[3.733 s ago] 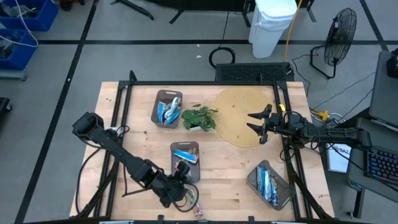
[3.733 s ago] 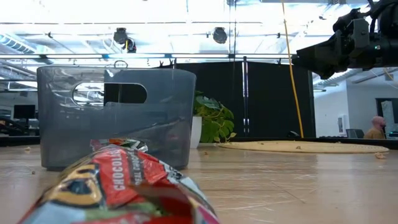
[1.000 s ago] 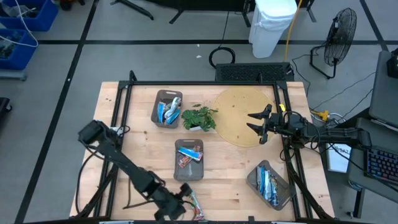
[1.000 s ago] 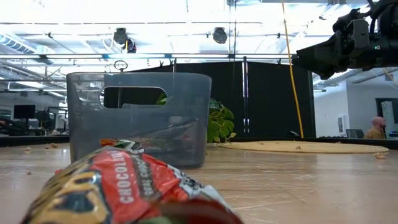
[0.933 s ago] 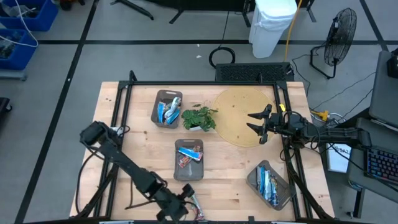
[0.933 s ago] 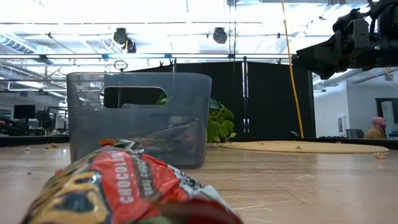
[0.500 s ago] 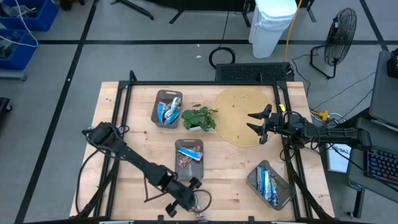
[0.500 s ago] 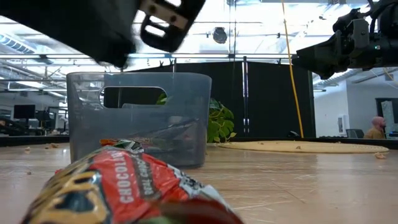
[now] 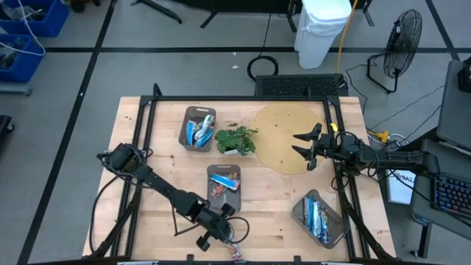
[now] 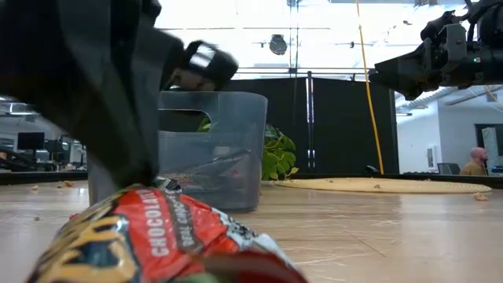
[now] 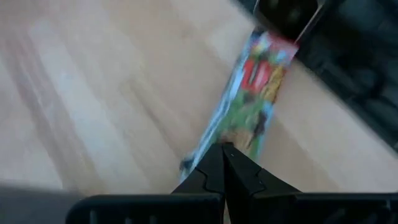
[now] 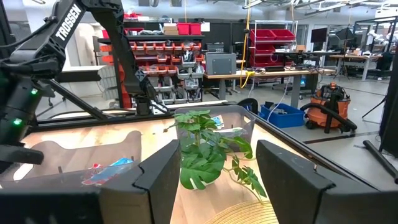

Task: Pick and place Granola Bars by type
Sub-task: Put the red granola bar into the bottom left black bin

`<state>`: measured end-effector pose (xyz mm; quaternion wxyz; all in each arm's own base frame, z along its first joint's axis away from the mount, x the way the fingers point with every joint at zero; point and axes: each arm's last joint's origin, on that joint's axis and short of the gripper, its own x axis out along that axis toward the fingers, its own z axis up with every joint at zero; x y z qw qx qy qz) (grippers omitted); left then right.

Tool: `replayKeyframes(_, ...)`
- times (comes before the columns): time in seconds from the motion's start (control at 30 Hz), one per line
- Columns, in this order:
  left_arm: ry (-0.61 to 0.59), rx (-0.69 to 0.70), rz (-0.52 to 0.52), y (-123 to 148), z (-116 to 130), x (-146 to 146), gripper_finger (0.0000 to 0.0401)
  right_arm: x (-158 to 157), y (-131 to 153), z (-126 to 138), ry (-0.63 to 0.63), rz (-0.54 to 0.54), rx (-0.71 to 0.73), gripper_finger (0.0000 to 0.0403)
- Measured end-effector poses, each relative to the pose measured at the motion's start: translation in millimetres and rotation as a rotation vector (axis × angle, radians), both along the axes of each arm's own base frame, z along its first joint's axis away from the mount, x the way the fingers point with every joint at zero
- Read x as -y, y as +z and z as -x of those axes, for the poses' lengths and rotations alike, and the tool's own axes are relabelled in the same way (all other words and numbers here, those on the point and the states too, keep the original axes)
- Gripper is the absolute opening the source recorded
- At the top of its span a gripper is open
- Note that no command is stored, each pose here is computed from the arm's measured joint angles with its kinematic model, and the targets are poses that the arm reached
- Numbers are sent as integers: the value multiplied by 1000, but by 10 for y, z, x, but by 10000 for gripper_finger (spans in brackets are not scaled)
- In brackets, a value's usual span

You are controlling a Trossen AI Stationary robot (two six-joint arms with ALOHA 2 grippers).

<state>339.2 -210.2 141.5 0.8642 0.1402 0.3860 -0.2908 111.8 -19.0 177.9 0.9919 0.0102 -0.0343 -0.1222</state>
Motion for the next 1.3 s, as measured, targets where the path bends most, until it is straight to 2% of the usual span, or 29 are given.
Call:
replayKeyframes(0.43, 128, -189, -35, -94, 242, 91, 0, 0, 0, 0, 0, 0, 0, 201)
replayKeyframes(0.73, 272, -377, -61, -142, 494, 165, 0, 0, 0, 0, 0, 0, 0, 201)
replayKeyframes(1.07, 327, -408, -98, -37, 650, 187, 0, 0, 0, 0, 0, 0, 0, 201)
replayKeyframes(1.3, 387, -415, -126, 152, 765, 128, 0, 0, 1, 0, 0, 0, 1, 201)
